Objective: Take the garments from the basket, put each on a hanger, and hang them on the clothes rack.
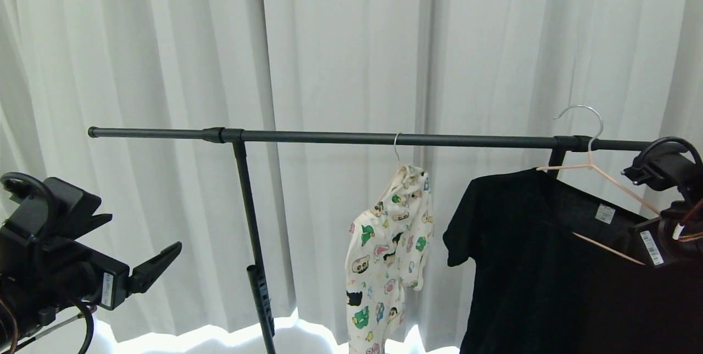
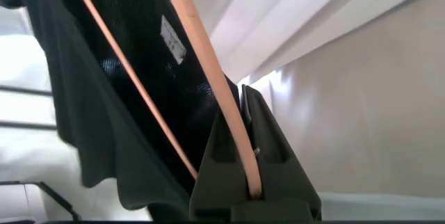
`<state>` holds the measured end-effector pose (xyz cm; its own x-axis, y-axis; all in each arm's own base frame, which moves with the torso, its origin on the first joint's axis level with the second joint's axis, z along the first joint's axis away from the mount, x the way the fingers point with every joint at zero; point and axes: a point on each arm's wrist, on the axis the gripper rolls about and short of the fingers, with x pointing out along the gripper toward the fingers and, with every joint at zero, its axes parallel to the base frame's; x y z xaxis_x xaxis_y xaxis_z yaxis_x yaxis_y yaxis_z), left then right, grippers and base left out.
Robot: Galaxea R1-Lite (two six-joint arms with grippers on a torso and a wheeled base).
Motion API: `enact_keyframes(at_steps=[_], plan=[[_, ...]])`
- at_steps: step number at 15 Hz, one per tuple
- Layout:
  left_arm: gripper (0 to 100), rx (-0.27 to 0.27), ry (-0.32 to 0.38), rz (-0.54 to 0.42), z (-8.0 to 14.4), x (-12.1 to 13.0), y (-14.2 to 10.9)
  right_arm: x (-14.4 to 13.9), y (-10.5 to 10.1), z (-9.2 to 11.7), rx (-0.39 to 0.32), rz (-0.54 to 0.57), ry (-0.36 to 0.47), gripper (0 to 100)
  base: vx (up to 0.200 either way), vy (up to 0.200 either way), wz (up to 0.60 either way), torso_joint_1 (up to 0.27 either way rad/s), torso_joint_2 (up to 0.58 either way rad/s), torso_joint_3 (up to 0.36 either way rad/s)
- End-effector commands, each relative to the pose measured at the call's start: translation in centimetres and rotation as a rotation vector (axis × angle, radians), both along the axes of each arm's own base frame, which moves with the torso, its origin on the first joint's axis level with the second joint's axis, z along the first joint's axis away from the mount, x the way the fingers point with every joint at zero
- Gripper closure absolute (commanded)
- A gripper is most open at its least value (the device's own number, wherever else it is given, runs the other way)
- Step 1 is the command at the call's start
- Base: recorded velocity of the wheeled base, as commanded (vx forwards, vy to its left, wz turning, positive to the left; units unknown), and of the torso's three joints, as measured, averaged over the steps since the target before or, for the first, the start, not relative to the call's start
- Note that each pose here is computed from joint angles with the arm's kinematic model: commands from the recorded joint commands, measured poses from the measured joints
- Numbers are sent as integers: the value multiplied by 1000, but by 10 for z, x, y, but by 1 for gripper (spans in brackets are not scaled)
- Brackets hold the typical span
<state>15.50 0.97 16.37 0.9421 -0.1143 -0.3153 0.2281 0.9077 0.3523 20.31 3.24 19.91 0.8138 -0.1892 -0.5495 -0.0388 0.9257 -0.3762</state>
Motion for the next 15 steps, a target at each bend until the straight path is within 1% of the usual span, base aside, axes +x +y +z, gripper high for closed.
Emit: enact_keyframes(at_steps=[1, 5, 7, 11, 15], plan=[[0, 7, -9, -8, 1, -2, -1, 0, 0, 0, -1, 1, 2, 100, 200, 0, 0, 2, -2, -2], [0, 12, -12, -50, 1, -2, -7, 4, 0, -5, -12, -11, 22, 100, 200, 0, 0, 4, 1, 1], [0, 9, -10, -66, 1, -2, -10, 10, 1, -11, -41, -47, 46, 100, 0, 0, 0, 0, 0, 0], [0, 9, -9, -68, 1, -2, -10, 15, 11, -24, -28, -35, 90, 100, 0, 0, 0, 0, 0, 0], [0, 11, -7, -69, 1, -2, -10, 44, 20, -33, -17, -81, 118, 100, 0, 0, 0, 0, 0, 0]])
